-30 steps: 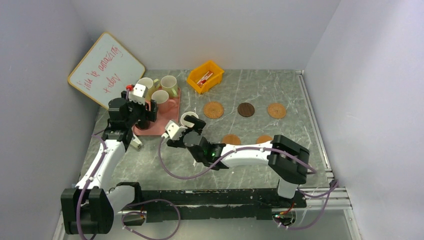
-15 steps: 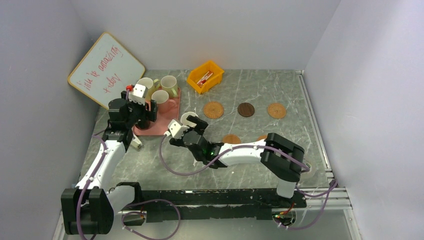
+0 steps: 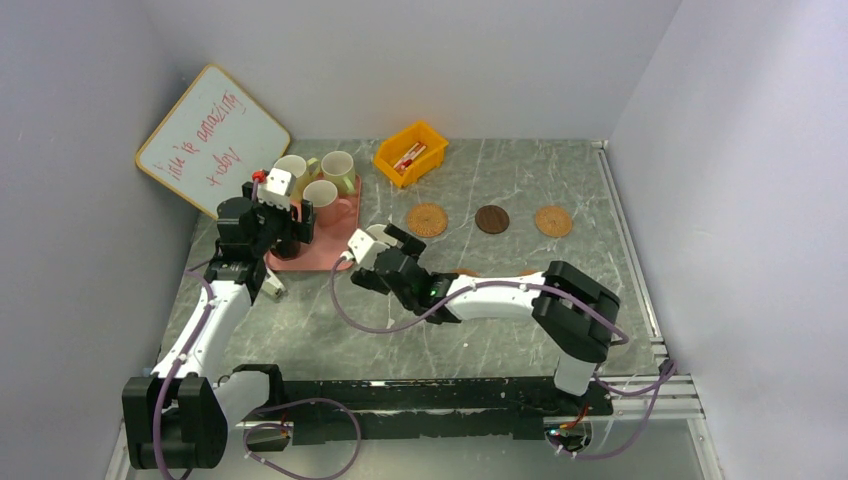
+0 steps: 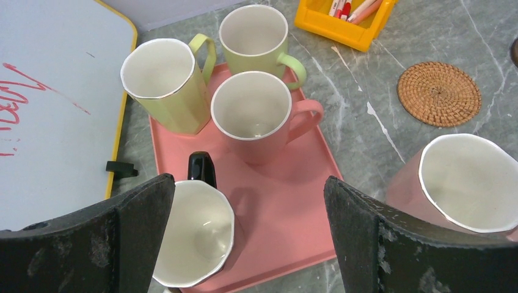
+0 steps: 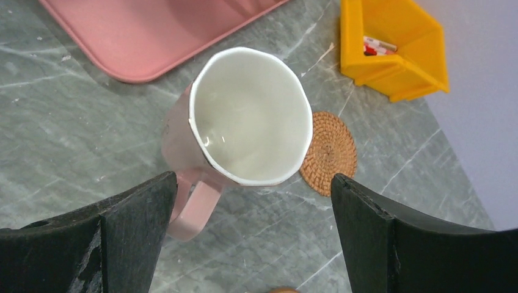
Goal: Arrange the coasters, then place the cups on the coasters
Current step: Pick up the cup at the center of the board.
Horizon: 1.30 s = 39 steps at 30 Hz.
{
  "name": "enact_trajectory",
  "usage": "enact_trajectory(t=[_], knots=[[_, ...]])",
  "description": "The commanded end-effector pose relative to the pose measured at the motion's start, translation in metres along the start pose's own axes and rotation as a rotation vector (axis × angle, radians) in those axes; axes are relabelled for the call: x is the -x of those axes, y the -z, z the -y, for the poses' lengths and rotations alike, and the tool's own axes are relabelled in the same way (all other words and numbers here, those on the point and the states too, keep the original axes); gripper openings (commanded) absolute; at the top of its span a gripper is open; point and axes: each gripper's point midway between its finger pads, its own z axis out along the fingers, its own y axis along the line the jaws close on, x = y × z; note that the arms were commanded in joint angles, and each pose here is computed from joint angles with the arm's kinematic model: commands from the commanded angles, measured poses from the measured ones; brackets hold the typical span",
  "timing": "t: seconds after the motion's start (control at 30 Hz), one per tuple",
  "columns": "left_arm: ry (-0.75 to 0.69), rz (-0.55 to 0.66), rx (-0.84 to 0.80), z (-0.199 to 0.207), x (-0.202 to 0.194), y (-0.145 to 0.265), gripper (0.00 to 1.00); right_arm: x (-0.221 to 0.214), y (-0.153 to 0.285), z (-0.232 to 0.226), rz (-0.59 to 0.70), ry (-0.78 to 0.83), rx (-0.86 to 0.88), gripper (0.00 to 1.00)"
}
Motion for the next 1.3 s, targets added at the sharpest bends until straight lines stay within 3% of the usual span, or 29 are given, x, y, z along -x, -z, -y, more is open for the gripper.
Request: enact_trajectory(t=[0.0, 0.27, 0.5, 1.27], knots=[[-0.002, 0.053, -0.010, 0.001, 0.012, 0.002, 0.97, 0.013, 0.003, 0.015, 0.014, -0.109, 0.052, 1.00], [-0.004, 0.057, -0.010, 0.001, 0.013, 0.003, 0.97, 0.010, -0.001, 0.026, 0.009, -0.172, 0.071, 0.99], [-0.005, 0.060, -0.012, 0.002, 0.013, 0.003, 0.97, 0.009, 0.000, 0.030, 0.020, -0.260, 0.172, 0.84], [-0.006, 0.068, -0.020, 0.004, 0.015, 0.005, 0.97, -0.012, -0.013, 0.012, -0.027, -0.303, 0.266, 0.64]])
